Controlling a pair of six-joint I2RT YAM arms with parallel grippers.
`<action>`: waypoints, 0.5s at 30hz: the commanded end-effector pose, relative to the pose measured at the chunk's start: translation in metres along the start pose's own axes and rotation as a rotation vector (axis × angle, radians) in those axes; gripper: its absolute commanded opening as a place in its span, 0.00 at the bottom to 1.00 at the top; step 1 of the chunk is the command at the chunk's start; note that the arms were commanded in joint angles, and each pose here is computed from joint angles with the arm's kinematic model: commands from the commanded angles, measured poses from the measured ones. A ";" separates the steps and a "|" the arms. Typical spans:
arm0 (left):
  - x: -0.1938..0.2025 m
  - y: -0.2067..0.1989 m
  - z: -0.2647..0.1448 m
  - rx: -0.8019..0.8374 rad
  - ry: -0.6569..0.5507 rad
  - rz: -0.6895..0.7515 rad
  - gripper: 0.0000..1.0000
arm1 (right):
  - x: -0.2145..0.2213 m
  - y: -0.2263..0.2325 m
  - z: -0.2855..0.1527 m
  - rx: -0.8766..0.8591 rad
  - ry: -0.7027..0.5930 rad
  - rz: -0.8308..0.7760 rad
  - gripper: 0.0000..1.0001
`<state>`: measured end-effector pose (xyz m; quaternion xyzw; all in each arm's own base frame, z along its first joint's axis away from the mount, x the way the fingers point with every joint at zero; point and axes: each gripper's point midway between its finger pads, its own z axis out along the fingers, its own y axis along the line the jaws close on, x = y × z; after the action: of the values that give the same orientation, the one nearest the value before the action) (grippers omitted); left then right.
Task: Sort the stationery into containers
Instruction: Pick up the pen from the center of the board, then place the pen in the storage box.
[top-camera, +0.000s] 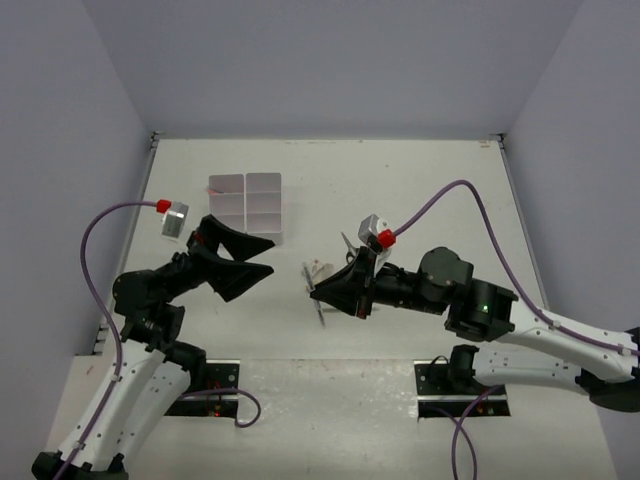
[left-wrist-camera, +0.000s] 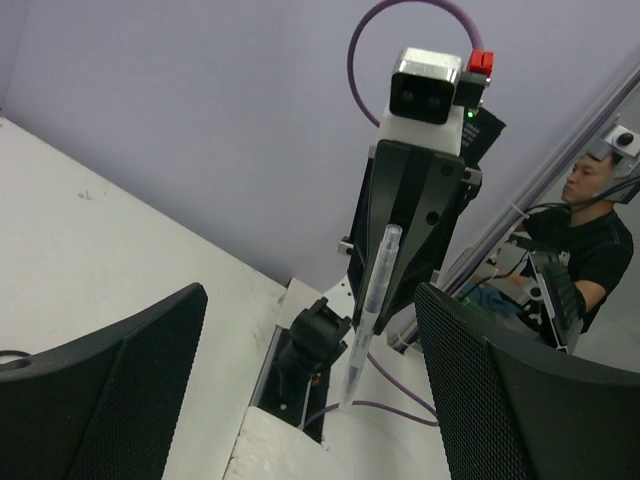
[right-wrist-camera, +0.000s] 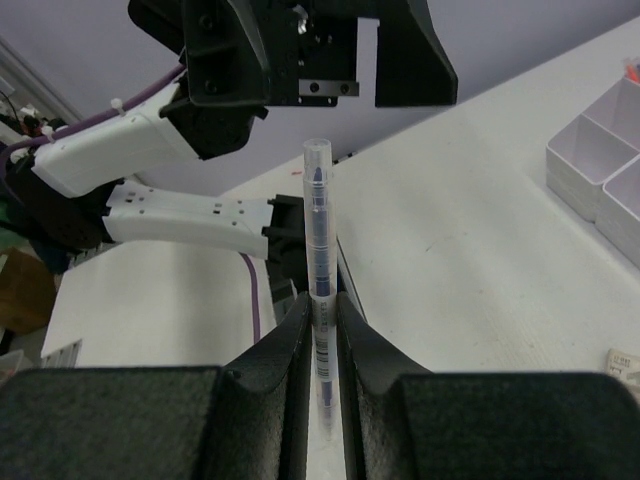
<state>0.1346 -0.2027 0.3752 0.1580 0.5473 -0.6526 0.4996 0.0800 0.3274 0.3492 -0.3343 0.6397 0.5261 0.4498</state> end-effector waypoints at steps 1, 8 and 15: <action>0.002 -0.011 0.008 0.040 0.035 0.049 0.93 | -0.030 0.015 0.002 -0.046 -0.067 -0.013 0.00; 0.008 -0.012 0.017 0.057 0.044 0.041 0.96 | -0.022 0.011 0.013 -0.033 -0.025 -0.001 0.00; 0.005 -0.013 0.019 0.060 0.034 0.056 0.86 | -0.019 0.012 0.021 -0.042 0.000 0.000 0.00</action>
<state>0.1277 -0.2253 0.3660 0.1886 0.5528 -0.6602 0.4722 0.0854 0.3450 0.3439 -0.3402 0.6512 0.5181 0.4378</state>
